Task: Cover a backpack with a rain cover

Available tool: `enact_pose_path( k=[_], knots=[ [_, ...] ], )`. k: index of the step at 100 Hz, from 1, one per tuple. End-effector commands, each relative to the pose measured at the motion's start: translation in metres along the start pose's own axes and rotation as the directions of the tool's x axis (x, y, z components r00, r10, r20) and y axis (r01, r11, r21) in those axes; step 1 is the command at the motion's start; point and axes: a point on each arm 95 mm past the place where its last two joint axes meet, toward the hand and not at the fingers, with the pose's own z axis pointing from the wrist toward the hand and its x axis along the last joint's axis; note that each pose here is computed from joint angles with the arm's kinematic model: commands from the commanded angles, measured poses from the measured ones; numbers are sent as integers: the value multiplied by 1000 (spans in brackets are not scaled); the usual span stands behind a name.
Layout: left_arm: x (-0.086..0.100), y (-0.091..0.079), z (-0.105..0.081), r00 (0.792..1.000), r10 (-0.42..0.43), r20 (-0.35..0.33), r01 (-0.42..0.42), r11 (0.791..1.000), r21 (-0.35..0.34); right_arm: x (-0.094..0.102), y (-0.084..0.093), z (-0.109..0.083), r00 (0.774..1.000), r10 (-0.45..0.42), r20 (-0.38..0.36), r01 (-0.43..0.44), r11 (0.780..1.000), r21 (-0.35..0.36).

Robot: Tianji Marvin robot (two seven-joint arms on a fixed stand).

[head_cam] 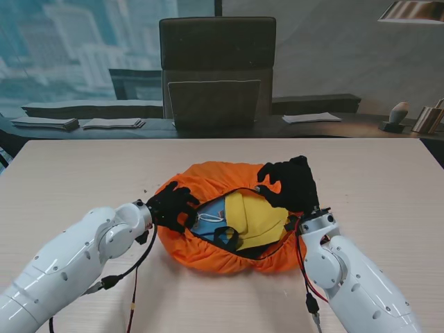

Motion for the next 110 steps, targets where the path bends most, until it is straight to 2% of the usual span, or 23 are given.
enact_pose_path(
  k=[1, 12, 26, 32, 39, 49, 55, 58, 64, 73, 80, 87, 90, 94, 98, 103, 110],
  knots=[
    [-9, 3, -11, 999, -17, 52, 18, 1000, -23, -2, -4, -3, 1000, -3, 9, 3, 1000, 30],
    [-27, 0, -31, 989, 39, 145, -38, 999, -9, -3, -6, -4, 1000, 1, 16, -2, 999, 35],
    [-43, 4, -54, 965, 57, 255, -59, 998, -1, -2, -9, -5, 1000, 10, 24, -11, 999, 45],
    [-47, 7, -61, 958, 37, 286, -43, 999, 13, -2, -11, -6, 1000, 13, 25, -15, 999, 47],
    [-47, 10, -65, 954, -3, 298, -10, 999, 42, -2, -13, -6, 999, 18, 28, -20, 998, 59],
    [-43, 9, -68, 959, -39, 280, 21, 998, 65, -1, -14, -8, 998, 47, 37, -50, 995, 84],
    [-39, 8, -72, 961, -103, 259, 83, 993, 84, 1, -13, -10, 996, 82, 45, -87, 991, 99],
    [-36, 7, -73, 957, -160, 242, 135, 984, 117, 1, -11, -11, 993, 106, 51, -111, 988, 106],
    [-30, 3, -75, 941, -271, 204, 232, 953, 196, 2, -9, -13, 986, 153, 62, -160, 980, 120],
    [-19, -3, -76, 906, -405, 120, 352, 881, 317, 4, -4, -17, 967, 237, 92, -248, 959, 138],
    [-8, -8, -75, 880, -472, 53, 419, 825, 380, 9, 1, -21, 920, 365, 142, -384, 913, 139],
    [4, -10, -71, 841, -541, -17, 494, 753, 435, 16, 6, -25, 863, 469, 187, -495, 858, 138],
    [9, -11, -70, 828, -559, -42, 519, 735, 436, 18, 7, -26, 845, 495, 204, -525, 840, 136],
    [15, -11, -70, 824, -564, -58, 531, 732, 427, 20, 8, -28, 828, 516, 221, -550, 824, 136],
    [19, -11, -72, 831, -554, -55, 524, 745, 413, 21, 9, -29, 818, 526, 232, -563, 815, 138],
    [23, -9, -76, 841, -539, -44, 509, 763, 398, 22, 10, -30, 813, 532, 237, -570, 810, 138],
    [26, -8, -80, 850, -525, -44, 499, 775, 387, 22, 9, -31, 809, 536, 240, -575, 807, 134]
  ],
)
